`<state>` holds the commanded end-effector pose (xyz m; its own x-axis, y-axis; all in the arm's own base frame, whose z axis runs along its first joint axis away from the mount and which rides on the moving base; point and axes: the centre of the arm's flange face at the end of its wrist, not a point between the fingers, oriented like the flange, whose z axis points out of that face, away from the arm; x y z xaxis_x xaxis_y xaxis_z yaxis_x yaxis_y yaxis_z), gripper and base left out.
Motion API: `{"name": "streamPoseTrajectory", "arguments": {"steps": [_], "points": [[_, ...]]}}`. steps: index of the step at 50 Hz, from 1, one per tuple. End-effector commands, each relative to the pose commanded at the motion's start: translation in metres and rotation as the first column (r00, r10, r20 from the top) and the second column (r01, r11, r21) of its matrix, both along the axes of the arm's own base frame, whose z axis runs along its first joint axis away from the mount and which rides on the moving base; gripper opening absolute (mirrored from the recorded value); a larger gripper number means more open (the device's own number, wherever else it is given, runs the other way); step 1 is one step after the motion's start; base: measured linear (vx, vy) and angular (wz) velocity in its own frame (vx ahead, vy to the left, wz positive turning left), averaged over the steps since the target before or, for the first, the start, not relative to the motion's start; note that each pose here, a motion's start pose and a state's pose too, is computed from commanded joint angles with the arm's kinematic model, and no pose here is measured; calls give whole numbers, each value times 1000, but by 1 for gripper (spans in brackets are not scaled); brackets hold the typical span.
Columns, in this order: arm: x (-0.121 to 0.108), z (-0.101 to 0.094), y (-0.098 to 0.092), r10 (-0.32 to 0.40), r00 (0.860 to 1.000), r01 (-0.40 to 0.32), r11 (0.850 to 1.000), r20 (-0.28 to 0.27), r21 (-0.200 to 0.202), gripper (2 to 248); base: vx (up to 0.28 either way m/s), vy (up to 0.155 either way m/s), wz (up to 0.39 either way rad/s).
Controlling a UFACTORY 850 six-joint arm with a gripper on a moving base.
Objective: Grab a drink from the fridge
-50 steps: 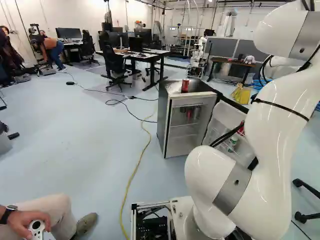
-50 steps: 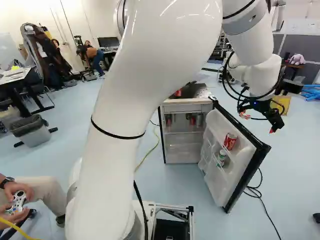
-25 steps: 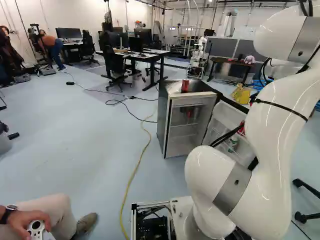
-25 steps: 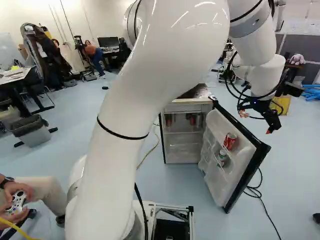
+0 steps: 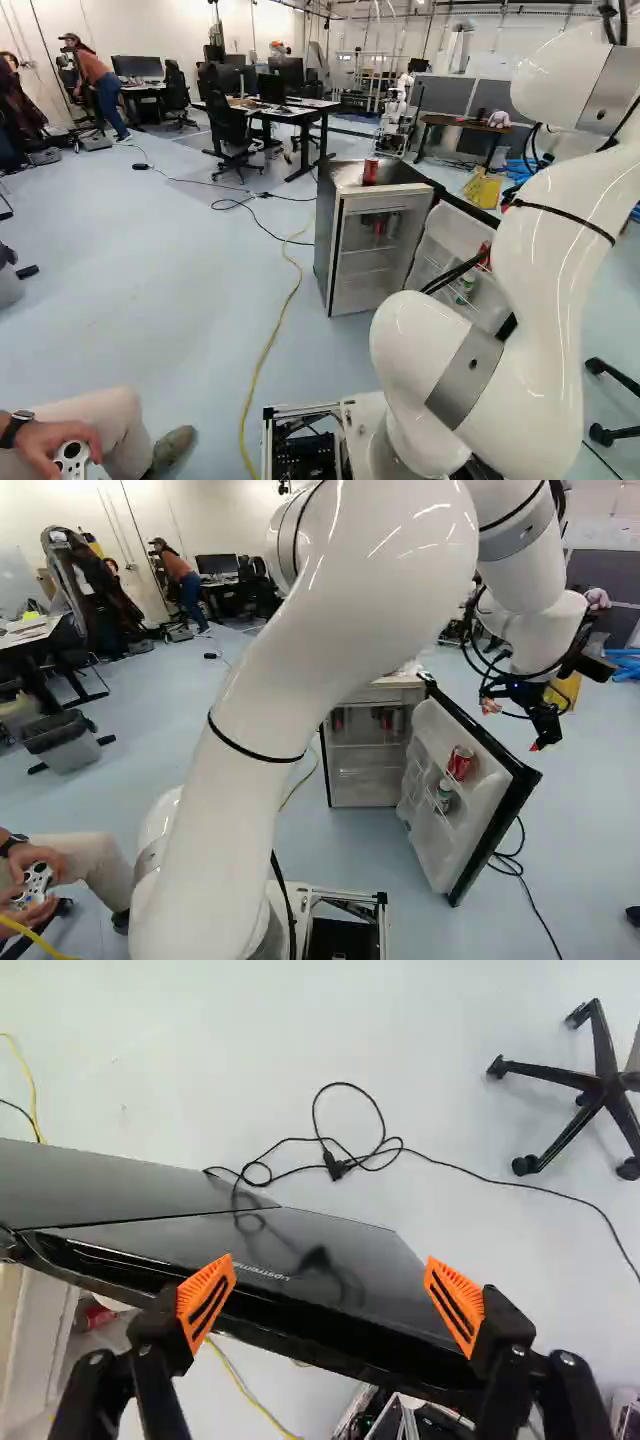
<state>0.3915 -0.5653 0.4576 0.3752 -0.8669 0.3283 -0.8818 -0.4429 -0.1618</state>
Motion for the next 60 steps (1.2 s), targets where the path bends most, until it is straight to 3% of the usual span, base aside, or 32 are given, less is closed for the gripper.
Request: {"name": "streamPoseTrajectory", "arguments": {"steps": [22,44,60], "points": [[-2,-2,-18,-42,999,41,997,18,63,247,0,0,0],[-4,-4,-40,-61,998,60,997,29,55,247,0,0,0],[-2,-24,-46,-63,998,62,995,17,72,247,0,0,0]]}}
